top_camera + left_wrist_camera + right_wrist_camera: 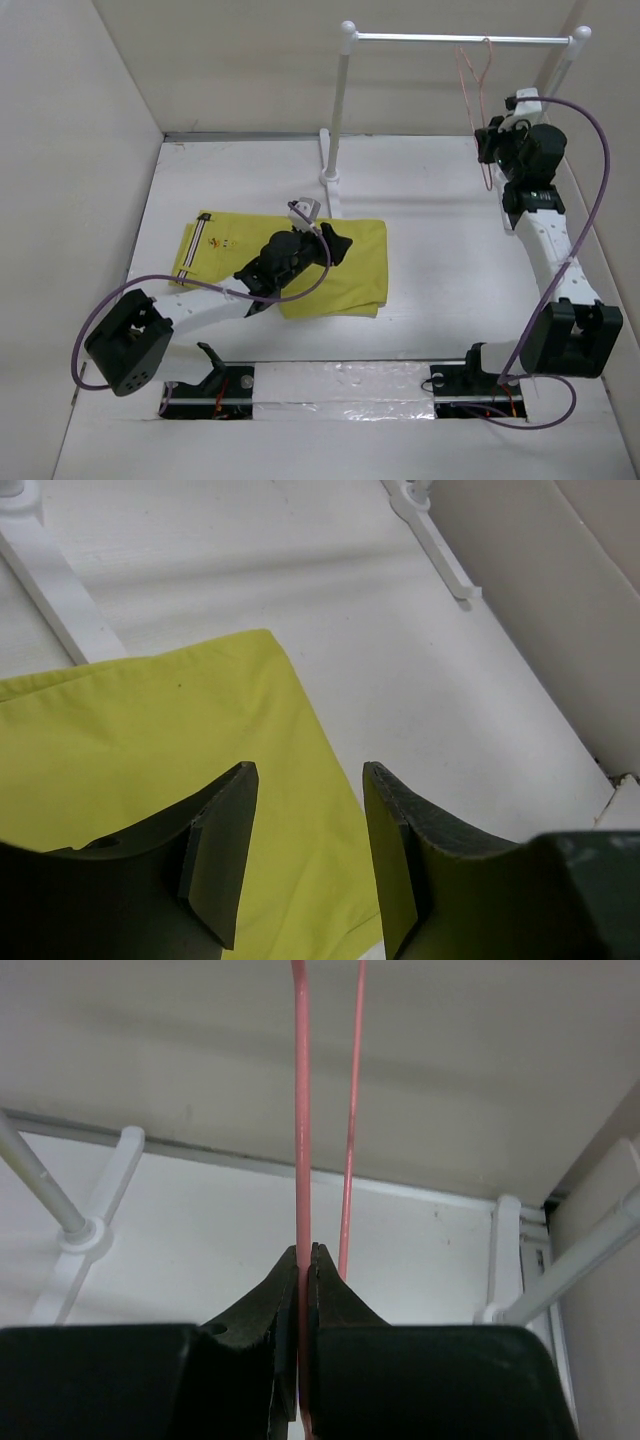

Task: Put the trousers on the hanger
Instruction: Pick up the hanger from the clothesline, then place the trousers on the hanger.

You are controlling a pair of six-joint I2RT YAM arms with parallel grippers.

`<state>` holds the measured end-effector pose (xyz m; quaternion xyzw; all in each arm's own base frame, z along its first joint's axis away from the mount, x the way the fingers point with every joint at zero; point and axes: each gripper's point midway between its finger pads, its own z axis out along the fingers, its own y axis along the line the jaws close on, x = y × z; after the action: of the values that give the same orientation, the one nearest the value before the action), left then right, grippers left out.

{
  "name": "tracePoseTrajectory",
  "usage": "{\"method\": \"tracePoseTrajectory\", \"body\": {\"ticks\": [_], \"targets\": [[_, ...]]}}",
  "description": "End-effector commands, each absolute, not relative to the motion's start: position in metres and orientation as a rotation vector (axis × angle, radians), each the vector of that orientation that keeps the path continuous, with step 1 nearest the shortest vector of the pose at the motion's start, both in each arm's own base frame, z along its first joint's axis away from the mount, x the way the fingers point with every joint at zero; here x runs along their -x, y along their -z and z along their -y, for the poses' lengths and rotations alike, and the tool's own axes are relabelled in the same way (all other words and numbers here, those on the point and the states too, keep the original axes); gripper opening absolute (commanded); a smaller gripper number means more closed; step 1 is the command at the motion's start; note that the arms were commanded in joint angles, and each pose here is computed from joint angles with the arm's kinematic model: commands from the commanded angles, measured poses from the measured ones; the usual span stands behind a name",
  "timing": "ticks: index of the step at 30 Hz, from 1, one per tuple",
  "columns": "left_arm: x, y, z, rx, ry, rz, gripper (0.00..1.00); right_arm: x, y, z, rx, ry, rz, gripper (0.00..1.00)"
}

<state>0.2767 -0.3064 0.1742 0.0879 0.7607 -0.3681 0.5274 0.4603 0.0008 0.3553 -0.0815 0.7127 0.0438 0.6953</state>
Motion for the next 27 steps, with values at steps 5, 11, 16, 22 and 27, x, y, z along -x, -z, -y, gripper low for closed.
{"method": "tracePoseTrajectory", "body": {"ticks": [5,11,16,22,27], "targets": [[-0.268,-0.265,0.336,-0.236,1.043,-1.605,0.46,-0.442,-0.311,-0.019,0.012,-0.098,-1.610,0.00],[-0.278,-0.304,0.369,-0.238,1.006,-1.565,0.48,-0.411,-0.230,-0.043,-0.074,-0.045,-1.755,0.00],[-0.306,-0.288,0.407,-0.276,0.930,-1.641,0.51,-0.382,-0.185,-0.067,-0.057,-0.070,-1.832,0.00],[-0.331,-0.274,0.446,-0.287,0.895,-1.686,0.51,-0.358,-0.150,-0.086,-0.032,-0.095,-1.888,0.00],[-0.349,-0.267,0.458,-0.248,0.850,-1.708,0.50,-0.346,-0.136,-0.093,-0.019,-0.122,-1.901,0.00]]}}
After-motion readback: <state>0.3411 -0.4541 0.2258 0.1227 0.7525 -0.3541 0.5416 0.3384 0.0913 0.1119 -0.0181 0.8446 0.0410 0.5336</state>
